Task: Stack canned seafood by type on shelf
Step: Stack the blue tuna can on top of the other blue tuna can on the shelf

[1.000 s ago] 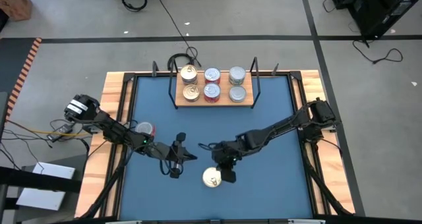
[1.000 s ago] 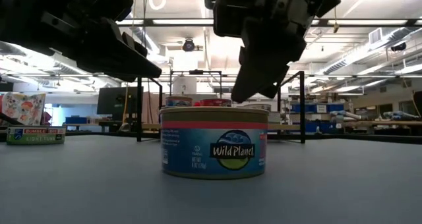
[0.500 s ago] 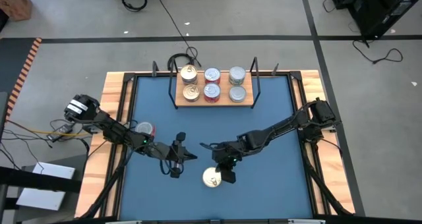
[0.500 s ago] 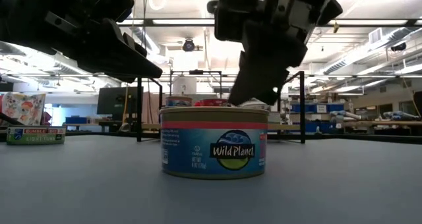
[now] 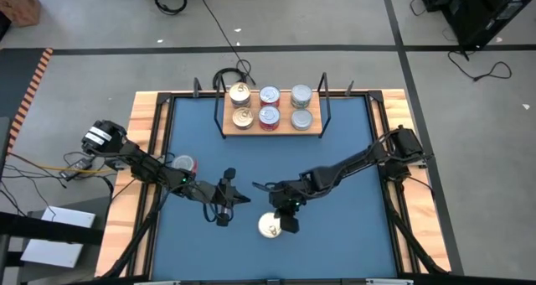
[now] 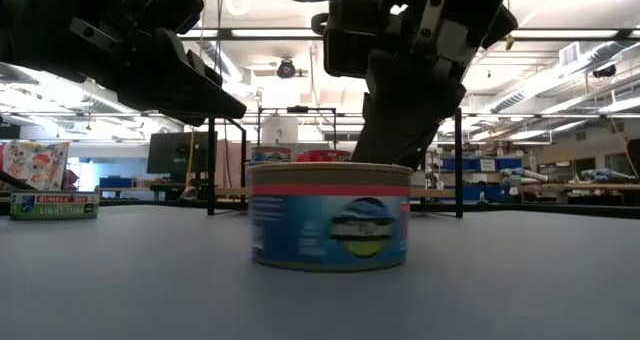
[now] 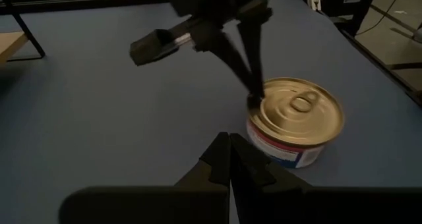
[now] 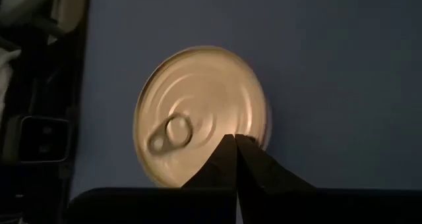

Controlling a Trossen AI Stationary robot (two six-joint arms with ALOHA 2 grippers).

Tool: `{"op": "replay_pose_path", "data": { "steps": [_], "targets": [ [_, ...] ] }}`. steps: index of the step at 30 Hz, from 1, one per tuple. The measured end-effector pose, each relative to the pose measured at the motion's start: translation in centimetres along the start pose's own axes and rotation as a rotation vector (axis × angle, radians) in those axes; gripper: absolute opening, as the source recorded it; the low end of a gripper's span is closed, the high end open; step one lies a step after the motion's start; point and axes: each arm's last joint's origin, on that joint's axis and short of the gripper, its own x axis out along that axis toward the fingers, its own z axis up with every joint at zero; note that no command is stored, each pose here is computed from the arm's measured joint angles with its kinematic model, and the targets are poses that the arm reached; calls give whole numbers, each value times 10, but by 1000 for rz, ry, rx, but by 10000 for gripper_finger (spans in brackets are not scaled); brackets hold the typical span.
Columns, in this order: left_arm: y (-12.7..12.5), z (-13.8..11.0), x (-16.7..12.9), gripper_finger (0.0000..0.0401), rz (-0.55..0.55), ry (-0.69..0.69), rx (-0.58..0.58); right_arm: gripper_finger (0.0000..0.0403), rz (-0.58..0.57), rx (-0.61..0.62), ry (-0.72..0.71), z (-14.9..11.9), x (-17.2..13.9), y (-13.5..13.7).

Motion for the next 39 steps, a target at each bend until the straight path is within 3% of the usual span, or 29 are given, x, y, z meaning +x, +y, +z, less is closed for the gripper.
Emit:
{"op": "replay_pose_path", "data": {
  "steps": [14,24,32,39],
  "targets": [
    [0,-1,0,6,0,6,1,4,-158,140,-36,10,-8,-16],
    [0,-1,0,6,0,10,2,4,-206,231,-71,16,-12,-30],
    [-1,-2,0,6,-17,23,13,5,-242,235,-91,21,-16,-42],
    [-7,-2,-2,24,-47,21,135,7,-269,175,-87,24,-25,-51]
  ]
}}
